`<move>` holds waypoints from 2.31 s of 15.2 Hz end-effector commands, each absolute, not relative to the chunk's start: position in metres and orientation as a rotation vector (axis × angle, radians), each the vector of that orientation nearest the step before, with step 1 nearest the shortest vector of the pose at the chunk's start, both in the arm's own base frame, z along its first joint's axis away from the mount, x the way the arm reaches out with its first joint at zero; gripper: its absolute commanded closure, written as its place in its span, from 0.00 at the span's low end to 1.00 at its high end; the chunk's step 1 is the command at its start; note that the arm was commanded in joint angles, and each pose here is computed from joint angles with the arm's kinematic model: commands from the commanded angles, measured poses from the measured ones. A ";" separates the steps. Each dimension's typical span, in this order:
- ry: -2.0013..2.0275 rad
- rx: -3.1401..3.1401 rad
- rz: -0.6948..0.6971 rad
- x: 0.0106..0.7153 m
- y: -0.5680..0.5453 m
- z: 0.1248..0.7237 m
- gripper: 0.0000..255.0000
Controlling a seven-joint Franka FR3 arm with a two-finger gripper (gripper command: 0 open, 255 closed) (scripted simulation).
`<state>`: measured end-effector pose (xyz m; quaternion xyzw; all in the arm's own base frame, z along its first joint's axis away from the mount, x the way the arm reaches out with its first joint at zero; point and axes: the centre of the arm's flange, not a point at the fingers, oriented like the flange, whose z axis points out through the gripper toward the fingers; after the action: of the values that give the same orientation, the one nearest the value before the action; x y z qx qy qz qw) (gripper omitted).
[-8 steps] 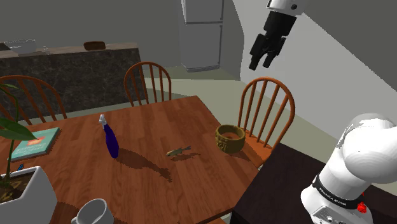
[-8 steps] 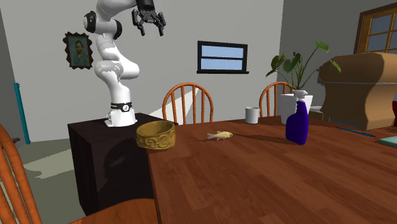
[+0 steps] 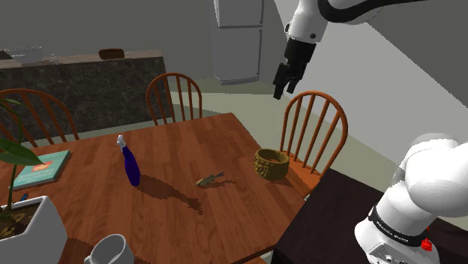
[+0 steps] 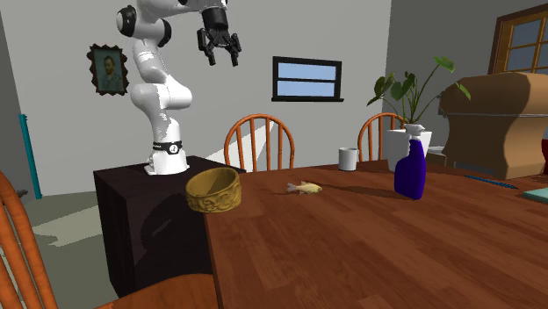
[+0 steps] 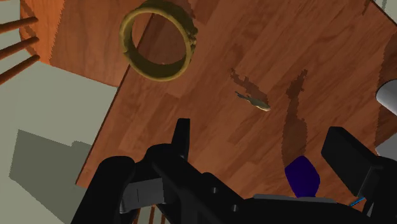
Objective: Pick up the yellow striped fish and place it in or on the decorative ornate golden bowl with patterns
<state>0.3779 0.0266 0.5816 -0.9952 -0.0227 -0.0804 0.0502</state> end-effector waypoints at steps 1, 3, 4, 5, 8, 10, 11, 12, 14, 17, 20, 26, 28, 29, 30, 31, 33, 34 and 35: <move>-0.149 -3.036 -0.230 0.396 0.032 0.565 0.00; -0.226 -3.039 -0.214 0.415 0.039 0.546 0.00; -0.264 -3.039 -0.206 0.425 0.042 0.536 0.00; -0.303 -3.040 -0.198 0.434 0.046 0.527 0.00; -0.418 -3.038 -0.173 0.461 0.059 0.498 0.00; -0.496 -3.034 -0.156 0.478 0.068 0.478 0.00; -0.534 -3.031 -0.147 0.486 0.073 0.468 0.00; -0.573 -3.028 -0.139 0.494 0.077 0.458 0.00; -0.650 -3.020 -0.122 0.510 0.088 0.438 0.00; -0.766 -3.004 -0.095 0.533 0.104 0.408 0.00; -0.881 -2.984 -0.069 0.554 0.122 0.376 0.00; -1.110 -2.930 -0.015 0.590 0.160 0.313 0.00; -1.185 -2.908 0.003 0.600 0.174 0.291 0.00; -1.223 -2.896 0.012 0.605 0.181 0.280 0.00; -1.260 -2.883 0.021 0.610 0.187 0.269 0.00; -1.297 -2.871 0.030 0.614 0.194 0.258 0.00; -1.372 -2.843 0.048 0.623 0.208 0.235 0.00; -1.409 -2.829 0.057 0.627 0.215 0.224 0.00; -1.423 -2.823 0.061 0.628 0.218 0.220 0.00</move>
<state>0.6265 0.2135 0.2263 -0.8970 -0.4417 0.0174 -0.0090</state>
